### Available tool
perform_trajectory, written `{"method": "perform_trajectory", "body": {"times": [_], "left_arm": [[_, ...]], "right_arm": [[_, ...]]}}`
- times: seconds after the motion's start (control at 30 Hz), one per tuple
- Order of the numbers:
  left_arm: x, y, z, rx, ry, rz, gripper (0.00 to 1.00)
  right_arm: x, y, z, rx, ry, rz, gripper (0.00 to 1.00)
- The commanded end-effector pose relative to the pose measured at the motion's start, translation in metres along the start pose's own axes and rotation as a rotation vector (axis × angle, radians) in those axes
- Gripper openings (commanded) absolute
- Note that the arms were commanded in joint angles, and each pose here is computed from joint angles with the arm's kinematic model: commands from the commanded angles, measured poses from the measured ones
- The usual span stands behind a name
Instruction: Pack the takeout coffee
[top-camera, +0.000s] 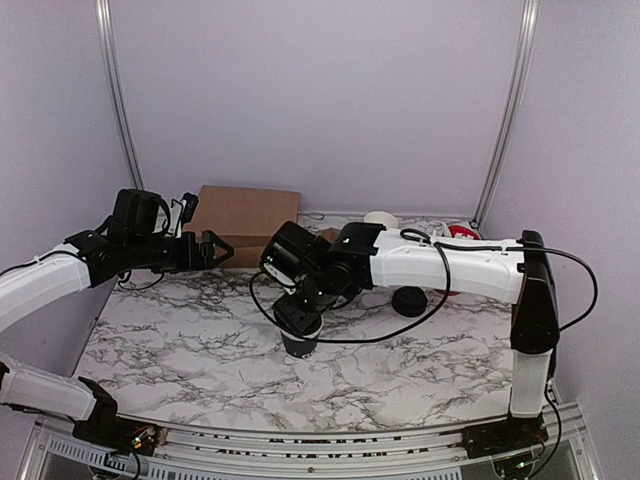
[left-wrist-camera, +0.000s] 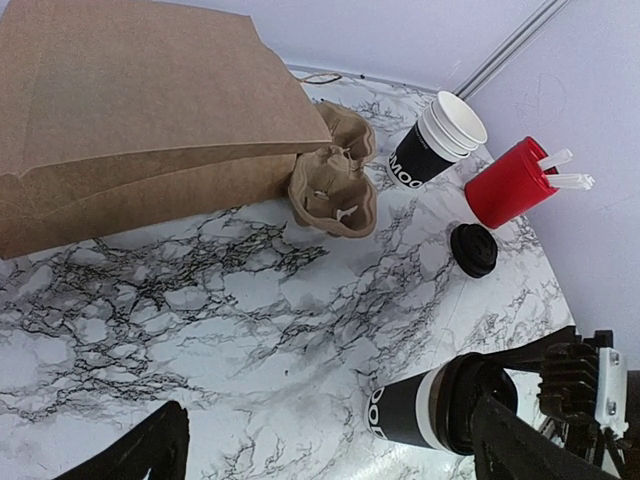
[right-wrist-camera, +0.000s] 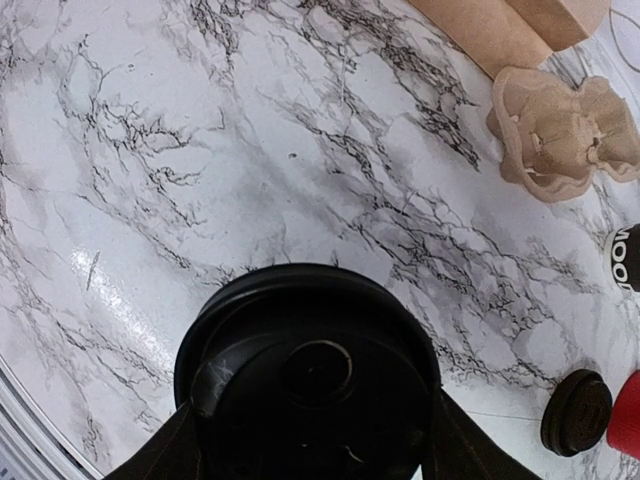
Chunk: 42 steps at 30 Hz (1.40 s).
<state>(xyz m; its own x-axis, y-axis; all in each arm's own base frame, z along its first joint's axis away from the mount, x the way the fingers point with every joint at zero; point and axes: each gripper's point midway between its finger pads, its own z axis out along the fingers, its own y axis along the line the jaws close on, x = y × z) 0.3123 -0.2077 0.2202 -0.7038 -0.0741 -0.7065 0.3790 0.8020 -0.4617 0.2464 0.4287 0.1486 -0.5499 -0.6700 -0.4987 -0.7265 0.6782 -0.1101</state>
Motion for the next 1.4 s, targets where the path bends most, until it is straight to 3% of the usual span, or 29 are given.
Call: {"method": "perform_trajectory", "body": {"times": [0.0, 0.5, 1.37], "left_arm": [[0.004, 0.003, 0.004, -0.013, 0.023, 0.009, 0.99], [0.01, 0.002, 0.009, 0.0, 0.05, 0.004, 0.99], [0.014, 0.001, 0.013, -0.002, 0.065, 0.008, 0.99]], "right_arm": [[-0.017, -0.004, -0.027, 0.01, -0.07, 0.036, 0.62], [0.0, 0.002, -0.019, -0.022, -0.04, 0.047, 0.65], [-0.007, -0.006, -0.01, 0.008, -0.064, 0.056, 0.67]]}}
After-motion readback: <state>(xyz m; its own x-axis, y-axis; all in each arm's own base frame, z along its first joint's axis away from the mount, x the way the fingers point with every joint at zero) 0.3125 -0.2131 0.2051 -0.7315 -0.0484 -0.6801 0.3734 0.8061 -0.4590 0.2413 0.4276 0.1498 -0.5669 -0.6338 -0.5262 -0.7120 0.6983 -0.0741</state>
